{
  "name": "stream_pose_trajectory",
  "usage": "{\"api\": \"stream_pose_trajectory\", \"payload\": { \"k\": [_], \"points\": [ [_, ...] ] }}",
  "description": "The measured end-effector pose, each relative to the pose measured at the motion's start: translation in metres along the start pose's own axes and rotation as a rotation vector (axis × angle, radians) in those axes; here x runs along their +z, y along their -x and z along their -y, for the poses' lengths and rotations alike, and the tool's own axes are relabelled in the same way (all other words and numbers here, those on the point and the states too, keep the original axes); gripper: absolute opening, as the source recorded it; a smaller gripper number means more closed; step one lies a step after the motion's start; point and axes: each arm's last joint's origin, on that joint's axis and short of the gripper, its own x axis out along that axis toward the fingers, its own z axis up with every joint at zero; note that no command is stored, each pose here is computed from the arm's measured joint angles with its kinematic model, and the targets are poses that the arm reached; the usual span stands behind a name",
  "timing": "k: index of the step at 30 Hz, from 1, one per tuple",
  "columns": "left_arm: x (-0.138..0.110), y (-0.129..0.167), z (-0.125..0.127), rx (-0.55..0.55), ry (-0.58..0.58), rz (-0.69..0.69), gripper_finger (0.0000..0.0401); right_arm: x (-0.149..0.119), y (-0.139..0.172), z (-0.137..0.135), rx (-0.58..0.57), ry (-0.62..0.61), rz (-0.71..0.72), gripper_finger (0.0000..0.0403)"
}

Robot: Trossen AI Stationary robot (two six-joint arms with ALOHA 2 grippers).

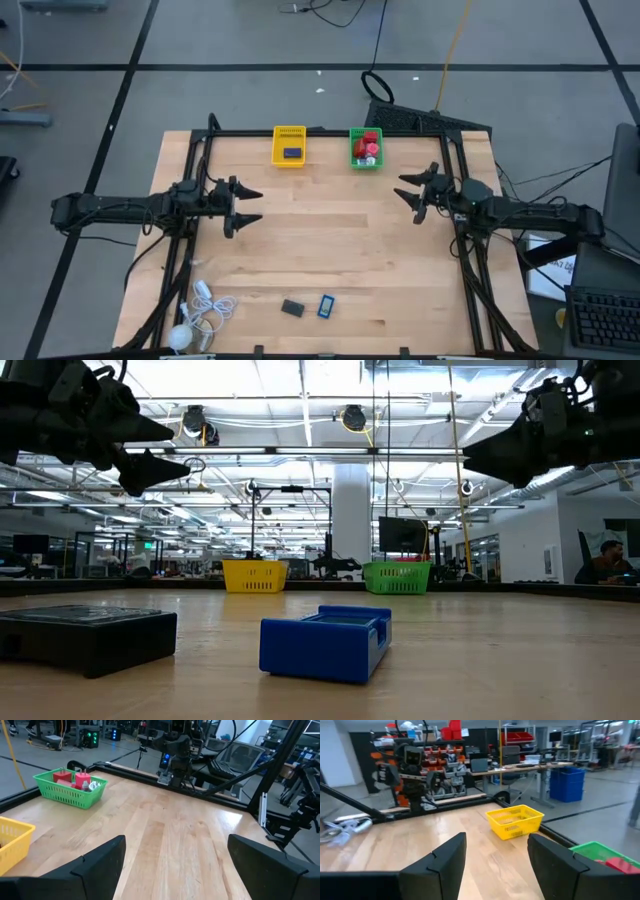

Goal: Pick & Place Office items
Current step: Put the black digital timer into the yellow bin

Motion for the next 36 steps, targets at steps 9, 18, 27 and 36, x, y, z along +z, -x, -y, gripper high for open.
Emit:
{"api": "stream_pose_trajectory", "payload": {
  "k": [9, 18, 27, 36],
  "points": [
    [-0.002, 0.000, 0.001, -0.003, 0.022, -0.015, 0.0349, -0.010, 0.008, -0.011, 0.036, 0.098, -0.005, 0.0201],
    [-0.013, -0.007, 0.004, 0.035, 0.020, -0.105, 0.0349, -0.015, 0.020, -0.009, 0.048, 0.108, 0.032, 0.0201],
    [-0.016, -0.010, 0.008, 0.039, 0.009, -0.127, 0.0349, -0.020, 0.029, -0.006, 0.048, 0.129, 0.004, 0.0203],
    [-0.003, -0.028, 0.033, -0.005, -0.003, -0.226, 0.0349, -0.021, 0.026, -0.006, 0.049, 0.151, -0.013, 0.0201]
  ]
}}
